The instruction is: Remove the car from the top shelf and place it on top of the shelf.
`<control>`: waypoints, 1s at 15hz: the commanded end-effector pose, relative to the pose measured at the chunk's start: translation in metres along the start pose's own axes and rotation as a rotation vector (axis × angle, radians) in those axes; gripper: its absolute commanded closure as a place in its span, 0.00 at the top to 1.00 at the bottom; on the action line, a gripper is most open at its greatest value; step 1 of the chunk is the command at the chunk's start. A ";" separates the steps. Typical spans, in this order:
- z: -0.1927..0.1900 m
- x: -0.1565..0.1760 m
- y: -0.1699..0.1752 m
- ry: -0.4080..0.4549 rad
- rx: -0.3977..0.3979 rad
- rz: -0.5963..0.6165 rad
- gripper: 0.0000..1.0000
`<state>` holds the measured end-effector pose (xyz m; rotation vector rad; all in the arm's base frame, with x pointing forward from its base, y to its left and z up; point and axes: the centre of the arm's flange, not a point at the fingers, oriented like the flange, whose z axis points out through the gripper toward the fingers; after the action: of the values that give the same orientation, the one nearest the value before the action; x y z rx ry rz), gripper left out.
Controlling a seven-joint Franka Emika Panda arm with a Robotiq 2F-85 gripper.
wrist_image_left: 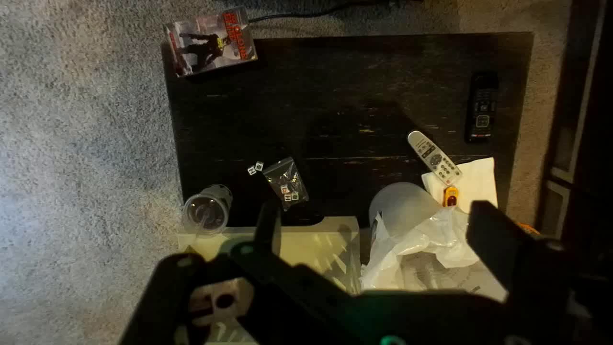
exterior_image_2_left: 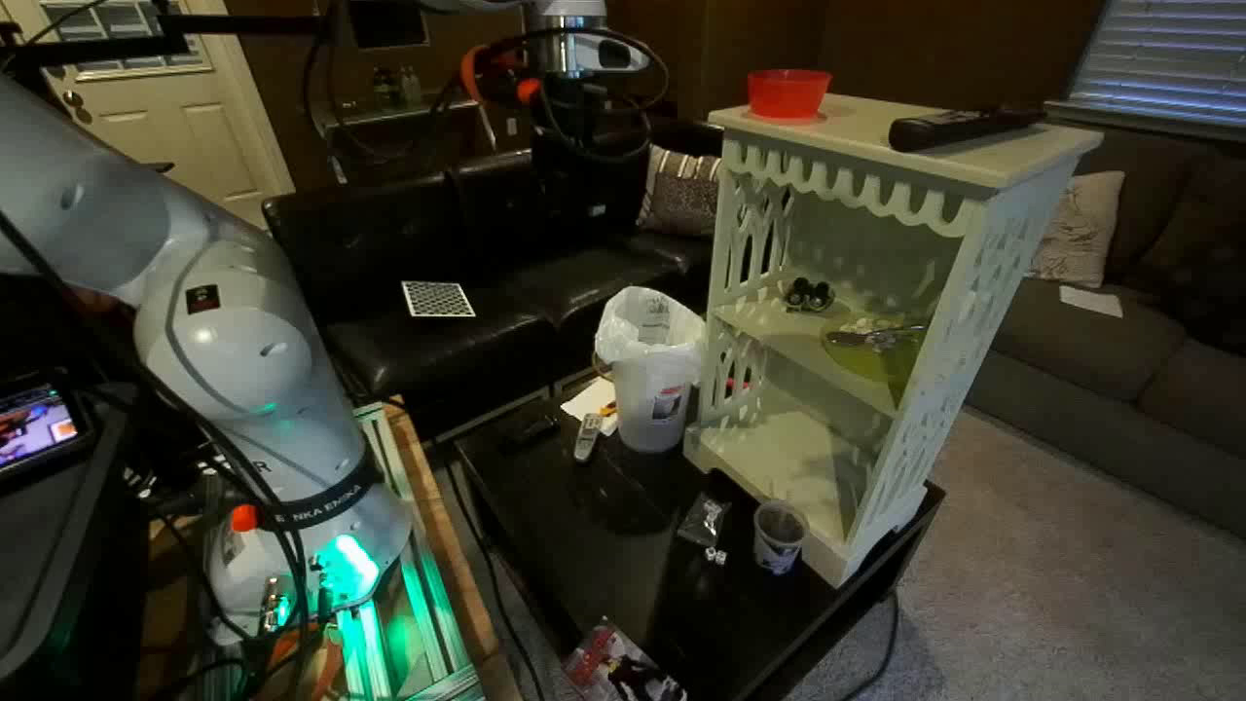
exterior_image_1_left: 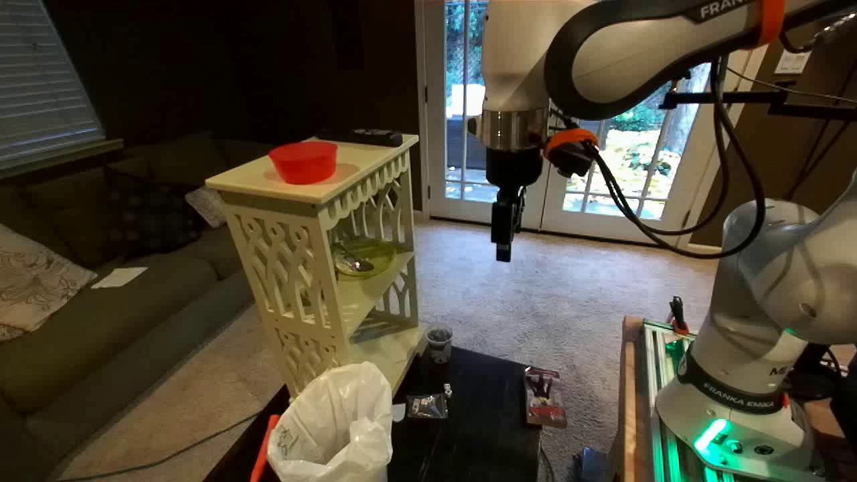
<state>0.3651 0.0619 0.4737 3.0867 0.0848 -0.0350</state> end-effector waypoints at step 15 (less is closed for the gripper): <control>0.052 0.048 0.007 0.422 0.144 0.046 1.00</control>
<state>0.3957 0.0676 0.4678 3.1373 0.0735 0.4331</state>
